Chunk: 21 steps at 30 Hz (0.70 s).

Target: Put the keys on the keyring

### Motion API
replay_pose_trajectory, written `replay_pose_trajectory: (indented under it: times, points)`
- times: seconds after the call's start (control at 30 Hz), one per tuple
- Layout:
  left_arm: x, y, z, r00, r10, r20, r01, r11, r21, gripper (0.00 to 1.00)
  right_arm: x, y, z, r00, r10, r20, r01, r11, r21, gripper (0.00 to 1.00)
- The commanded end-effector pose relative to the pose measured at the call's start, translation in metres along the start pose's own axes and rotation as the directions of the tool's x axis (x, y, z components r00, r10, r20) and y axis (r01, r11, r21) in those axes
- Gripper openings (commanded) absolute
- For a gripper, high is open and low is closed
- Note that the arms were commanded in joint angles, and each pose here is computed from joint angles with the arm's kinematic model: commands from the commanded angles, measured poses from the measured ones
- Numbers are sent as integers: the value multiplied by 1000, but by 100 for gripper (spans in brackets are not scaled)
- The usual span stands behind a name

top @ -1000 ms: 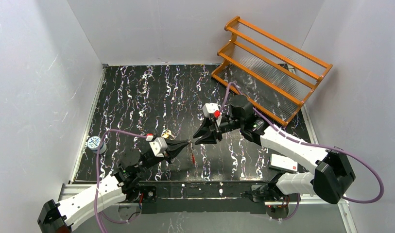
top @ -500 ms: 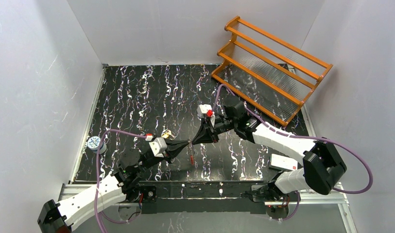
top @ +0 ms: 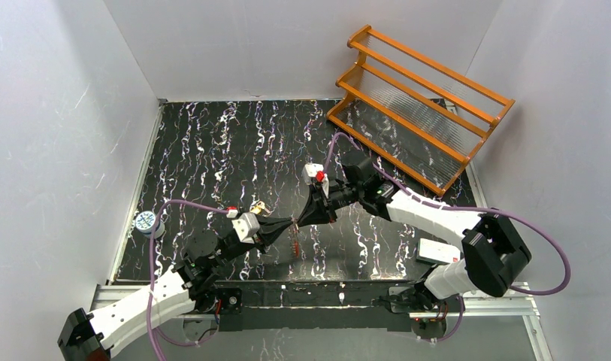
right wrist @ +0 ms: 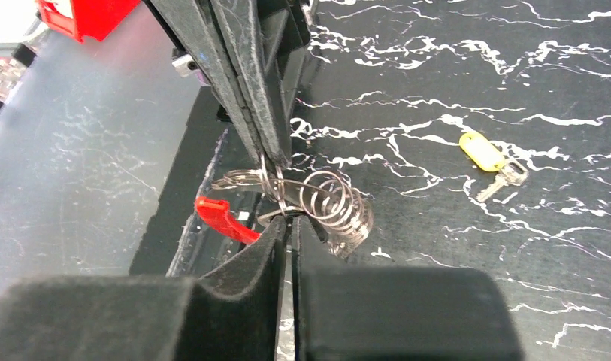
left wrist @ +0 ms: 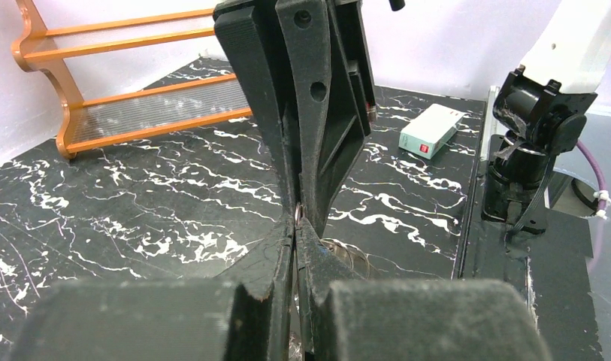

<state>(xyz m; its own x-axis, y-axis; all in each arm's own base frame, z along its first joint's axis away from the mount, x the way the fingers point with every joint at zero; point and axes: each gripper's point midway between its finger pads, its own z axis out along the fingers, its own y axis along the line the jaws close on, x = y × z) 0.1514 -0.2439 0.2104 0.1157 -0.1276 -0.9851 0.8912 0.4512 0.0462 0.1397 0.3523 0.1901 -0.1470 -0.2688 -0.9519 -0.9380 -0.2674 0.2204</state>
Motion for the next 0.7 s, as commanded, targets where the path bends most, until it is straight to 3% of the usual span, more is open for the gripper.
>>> replay_pose_trajectory:
  times: [0.0, 0.07, 0.17, 0.67]
  points:
    - [-17, -3, 2, 998, 16, 62, -17, 1000, 21, 0, -23, 0, -8, 997, -76, 32, 74, 996, 56, 24]
    - [-17, -4, 3, 998, 15, 60, -17, 1000, 22, 0, -30, 3, -12, 991, -124, 52, 120, 989, 83, 36]
    - [-17, -4, 3, 998, 16, 60, -18, 1000, 24, 0, -36, 8, -19, 979, -184, 81, 174, 977, 122, 45]
    - [-18, -5, 4, 998, 12, 60, -14, 999, 31, 0, -44, 9, -7, 977, -178, 117, 167, 982, 93, 49]
